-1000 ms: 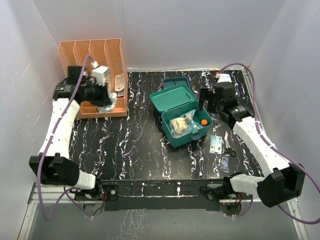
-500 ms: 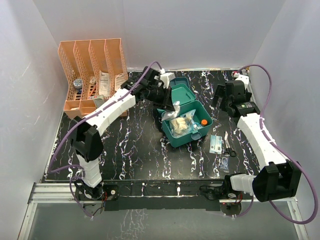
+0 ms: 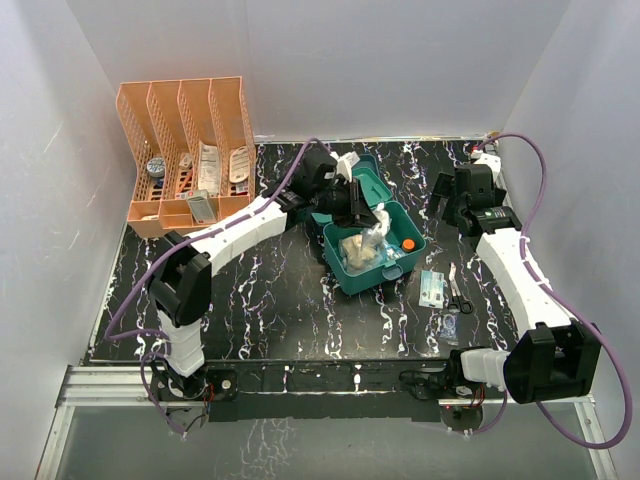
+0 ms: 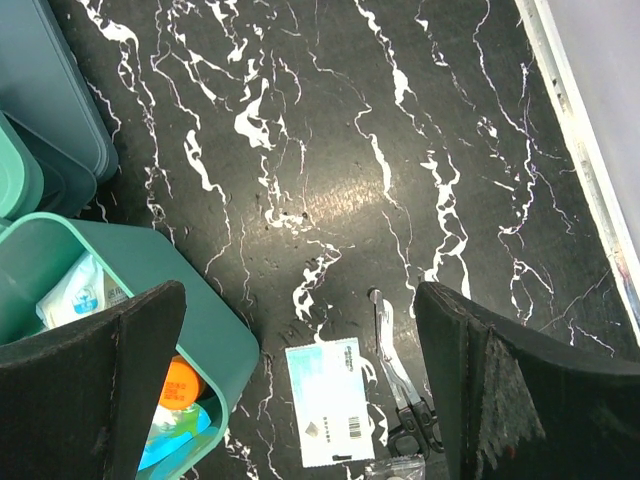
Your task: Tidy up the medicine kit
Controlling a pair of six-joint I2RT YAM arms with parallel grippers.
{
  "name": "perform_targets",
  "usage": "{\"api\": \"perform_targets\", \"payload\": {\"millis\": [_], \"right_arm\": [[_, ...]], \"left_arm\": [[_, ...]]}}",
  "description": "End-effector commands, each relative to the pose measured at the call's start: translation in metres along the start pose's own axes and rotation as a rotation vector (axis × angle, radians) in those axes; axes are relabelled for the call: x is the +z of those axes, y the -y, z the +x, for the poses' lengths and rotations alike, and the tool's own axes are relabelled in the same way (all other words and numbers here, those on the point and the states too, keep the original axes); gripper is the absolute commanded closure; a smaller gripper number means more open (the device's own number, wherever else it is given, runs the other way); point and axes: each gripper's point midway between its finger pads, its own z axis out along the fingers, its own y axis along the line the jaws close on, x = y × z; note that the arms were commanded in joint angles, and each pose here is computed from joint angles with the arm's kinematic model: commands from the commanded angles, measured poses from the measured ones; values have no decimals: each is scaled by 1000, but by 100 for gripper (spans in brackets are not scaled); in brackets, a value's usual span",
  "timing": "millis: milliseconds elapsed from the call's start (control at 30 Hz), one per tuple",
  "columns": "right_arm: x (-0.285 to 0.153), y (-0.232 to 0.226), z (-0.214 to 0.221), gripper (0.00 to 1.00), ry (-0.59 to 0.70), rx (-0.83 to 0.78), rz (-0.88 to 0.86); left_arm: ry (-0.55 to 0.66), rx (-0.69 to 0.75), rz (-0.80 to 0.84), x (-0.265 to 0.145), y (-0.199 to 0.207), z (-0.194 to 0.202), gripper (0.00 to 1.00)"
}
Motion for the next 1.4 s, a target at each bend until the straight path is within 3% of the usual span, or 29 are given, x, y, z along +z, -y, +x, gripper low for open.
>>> {"api": "perform_targets", "payload": {"millis": [0,367,767,1367], "right_arm": [[-4,-4,-17,2,71,26,-29],[-13,-9,-23,2,86,63,-64],[-32,-5,-36,2,117,86,-66],[-35,-6,-32,2,100,95,-72]], "left_arm": [[98,-112,54,4,17,-19,100],[207,-167,-150,4,-35,-17,100],[243,-349,-282,-12,-71,7,100],[251,-347,-351,-33,-78,19,100]]}}
